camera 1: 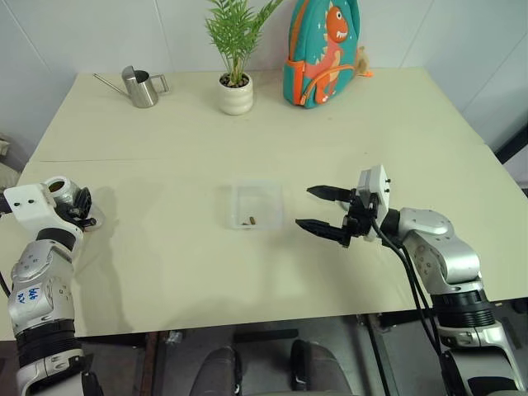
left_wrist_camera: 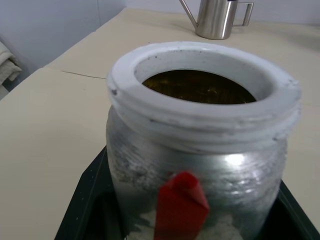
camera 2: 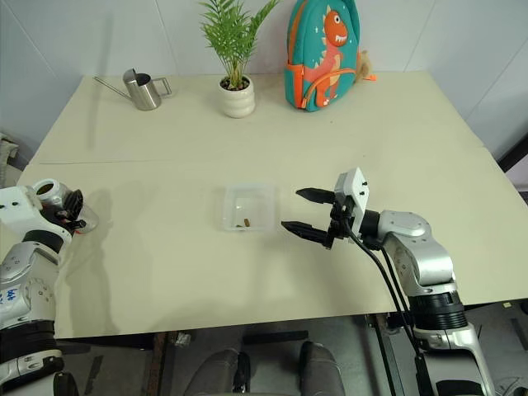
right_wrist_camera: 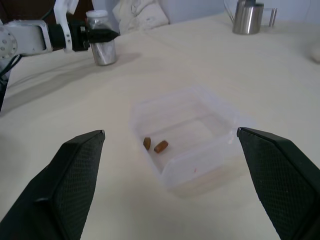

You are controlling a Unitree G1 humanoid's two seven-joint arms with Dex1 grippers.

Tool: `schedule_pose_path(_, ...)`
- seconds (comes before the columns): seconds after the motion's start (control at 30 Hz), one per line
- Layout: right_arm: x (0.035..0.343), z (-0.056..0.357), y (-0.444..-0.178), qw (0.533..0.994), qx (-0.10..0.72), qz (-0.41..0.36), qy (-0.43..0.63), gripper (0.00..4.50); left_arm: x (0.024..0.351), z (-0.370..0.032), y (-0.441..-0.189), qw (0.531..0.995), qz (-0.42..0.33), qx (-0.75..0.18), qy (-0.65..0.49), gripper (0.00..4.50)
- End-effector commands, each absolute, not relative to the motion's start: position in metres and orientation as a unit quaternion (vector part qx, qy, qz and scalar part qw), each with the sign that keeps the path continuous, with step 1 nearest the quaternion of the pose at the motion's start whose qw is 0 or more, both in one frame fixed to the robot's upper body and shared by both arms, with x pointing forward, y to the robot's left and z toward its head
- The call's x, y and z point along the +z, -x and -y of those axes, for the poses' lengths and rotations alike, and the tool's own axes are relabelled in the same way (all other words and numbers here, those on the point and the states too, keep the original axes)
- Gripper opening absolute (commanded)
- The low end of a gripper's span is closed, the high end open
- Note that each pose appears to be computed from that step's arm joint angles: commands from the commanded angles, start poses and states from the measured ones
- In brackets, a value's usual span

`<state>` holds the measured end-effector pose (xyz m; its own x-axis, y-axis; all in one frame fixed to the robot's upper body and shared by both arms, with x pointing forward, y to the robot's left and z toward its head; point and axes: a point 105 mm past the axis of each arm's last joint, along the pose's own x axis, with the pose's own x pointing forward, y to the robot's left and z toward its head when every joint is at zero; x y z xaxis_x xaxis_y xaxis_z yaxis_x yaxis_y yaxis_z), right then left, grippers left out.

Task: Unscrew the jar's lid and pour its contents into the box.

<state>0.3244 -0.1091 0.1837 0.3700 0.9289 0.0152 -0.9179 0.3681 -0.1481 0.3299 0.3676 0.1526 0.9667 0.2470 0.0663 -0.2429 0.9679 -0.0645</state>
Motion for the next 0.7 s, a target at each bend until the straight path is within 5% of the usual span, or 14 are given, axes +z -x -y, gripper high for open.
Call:
schedule_pose_path(0.03,0.195,0.108,-0.323,0.819,0.564,0.076,0.071,4.45,0.151,-0.369,-0.321,0.991,0.036,0.123,0.025,1.93)
schedule_pose_path(0.23,0.192,0.106,-0.322,0.813,0.574,0.07,0.068,4.45,0.15,-0.371,-0.312,0.991,0.031,0.124,0.026,1.93)
schedule_pose_path(0.5,0.19,0.102,-0.319,0.809,0.581,0.066,0.061,4.5,0.152,-0.369,-0.298,0.992,0.033,0.124,0.013,4.43)
schedule_pose_path(0.7,0.187,0.1,-0.317,0.806,0.586,0.062,0.057,4.5,0.154,-0.373,-0.286,0.99,0.033,0.139,-0.009,4.47)
